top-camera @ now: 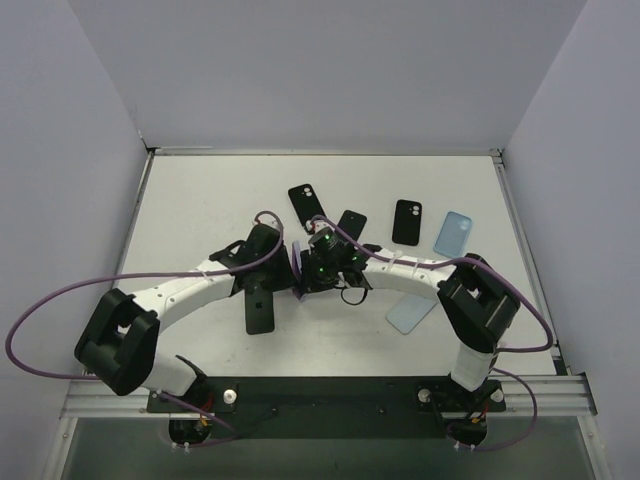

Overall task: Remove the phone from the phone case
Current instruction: Remove the phone case from the phone.

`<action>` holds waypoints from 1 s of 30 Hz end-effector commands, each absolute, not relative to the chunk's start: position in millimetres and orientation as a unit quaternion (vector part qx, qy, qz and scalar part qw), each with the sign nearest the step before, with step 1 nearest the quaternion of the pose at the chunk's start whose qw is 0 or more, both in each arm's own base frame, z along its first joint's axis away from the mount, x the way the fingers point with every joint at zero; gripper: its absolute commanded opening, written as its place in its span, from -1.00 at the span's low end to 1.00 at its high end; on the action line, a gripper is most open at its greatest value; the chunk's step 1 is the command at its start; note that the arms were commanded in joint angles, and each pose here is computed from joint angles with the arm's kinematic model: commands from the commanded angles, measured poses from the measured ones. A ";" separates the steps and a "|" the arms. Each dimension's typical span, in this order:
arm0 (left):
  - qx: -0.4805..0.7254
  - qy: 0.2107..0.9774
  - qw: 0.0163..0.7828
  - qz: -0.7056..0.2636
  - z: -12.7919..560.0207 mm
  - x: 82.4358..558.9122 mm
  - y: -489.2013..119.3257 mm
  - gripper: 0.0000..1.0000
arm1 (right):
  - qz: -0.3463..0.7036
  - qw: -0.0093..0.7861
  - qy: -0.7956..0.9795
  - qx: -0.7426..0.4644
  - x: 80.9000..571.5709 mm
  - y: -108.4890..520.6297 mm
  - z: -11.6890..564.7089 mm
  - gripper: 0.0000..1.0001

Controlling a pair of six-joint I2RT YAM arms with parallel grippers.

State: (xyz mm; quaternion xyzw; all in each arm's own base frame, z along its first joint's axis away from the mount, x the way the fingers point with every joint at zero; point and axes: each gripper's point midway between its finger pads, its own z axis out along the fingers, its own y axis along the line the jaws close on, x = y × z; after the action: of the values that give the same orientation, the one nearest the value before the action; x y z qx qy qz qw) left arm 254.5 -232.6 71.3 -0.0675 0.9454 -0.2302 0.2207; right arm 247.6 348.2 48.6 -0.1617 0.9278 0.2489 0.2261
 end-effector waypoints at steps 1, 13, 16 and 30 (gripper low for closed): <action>-0.075 0.948 0.290 -0.108 83.3 277.8 -179.7 -1.00 | 0.191 0.200 0.949 -0.149 239.8 303.7 38.5 -1.00; -0.042 0.950 0.301 -0.073 79.5 274.0 -167.2 -1.00 | 0.189 0.181 0.956 -0.136 235.3 296.0 9.9 -1.00; -0.032 0.955 0.291 -0.045 70.9 272.4 -164.8 -1.00 | 0.190 0.167 0.958 -0.134 229.6 295.1 -0.8 -1.00; -0.077 0.963 0.257 -0.007 25.6 273.9 -172.8 -0.61 | 0.222 0.180 0.949 -0.135 234.6 309.6 10.7 -1.00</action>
State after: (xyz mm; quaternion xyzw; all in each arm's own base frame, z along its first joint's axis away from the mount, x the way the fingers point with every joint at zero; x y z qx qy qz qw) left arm 260.9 -226.2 68.8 -0.0365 0.9590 -0.1449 0.2410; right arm 250.7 356.5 46.3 -0.1466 0.9118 0.3047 0.2331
